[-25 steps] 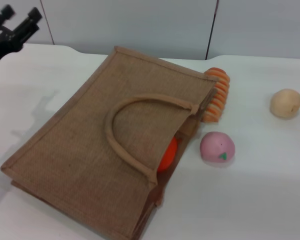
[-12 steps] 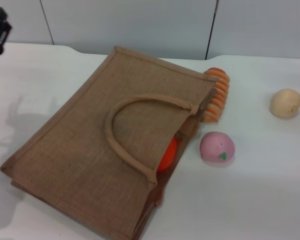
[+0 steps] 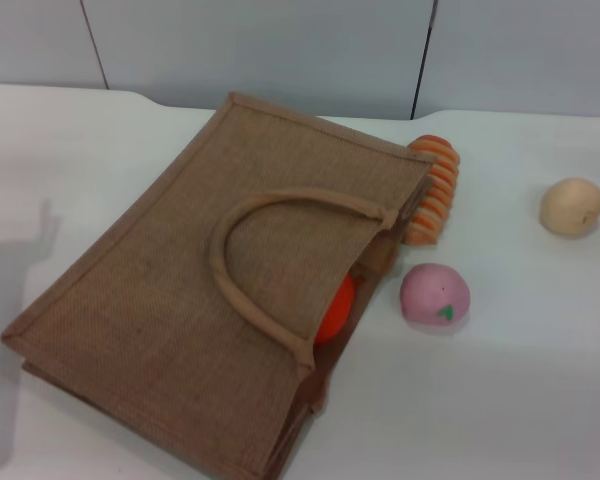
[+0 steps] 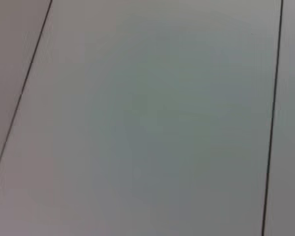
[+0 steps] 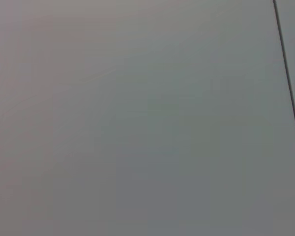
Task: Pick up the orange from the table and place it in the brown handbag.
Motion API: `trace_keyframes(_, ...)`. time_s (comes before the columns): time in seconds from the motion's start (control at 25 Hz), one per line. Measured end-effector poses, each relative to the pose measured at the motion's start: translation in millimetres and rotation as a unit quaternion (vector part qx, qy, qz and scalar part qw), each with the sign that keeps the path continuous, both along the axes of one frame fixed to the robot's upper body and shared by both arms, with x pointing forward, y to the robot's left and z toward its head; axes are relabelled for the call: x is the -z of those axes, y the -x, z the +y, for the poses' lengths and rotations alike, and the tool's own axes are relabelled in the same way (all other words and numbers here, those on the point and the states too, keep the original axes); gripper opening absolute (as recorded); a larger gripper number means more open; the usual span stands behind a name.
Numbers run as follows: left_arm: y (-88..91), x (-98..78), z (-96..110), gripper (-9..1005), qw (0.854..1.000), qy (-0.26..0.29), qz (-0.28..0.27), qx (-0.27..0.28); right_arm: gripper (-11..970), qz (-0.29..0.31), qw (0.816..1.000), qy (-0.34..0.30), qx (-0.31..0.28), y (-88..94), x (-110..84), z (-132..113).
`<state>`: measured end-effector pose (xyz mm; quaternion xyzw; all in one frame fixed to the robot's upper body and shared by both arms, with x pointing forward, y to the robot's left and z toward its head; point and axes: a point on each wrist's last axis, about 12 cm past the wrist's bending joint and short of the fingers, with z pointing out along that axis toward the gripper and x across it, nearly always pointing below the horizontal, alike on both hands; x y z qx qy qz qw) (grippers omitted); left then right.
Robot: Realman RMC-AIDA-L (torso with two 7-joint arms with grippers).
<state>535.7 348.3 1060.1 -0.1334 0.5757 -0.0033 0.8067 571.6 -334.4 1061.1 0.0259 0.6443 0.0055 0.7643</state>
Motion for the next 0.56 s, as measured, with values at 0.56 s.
trace_keyframes(0.56,1.0,0.3,-0.3,878,1.000,-0.004,0.001,0.006,891,0.019,1.000,-0.003,0.004,-1.0,4.4,0.0)
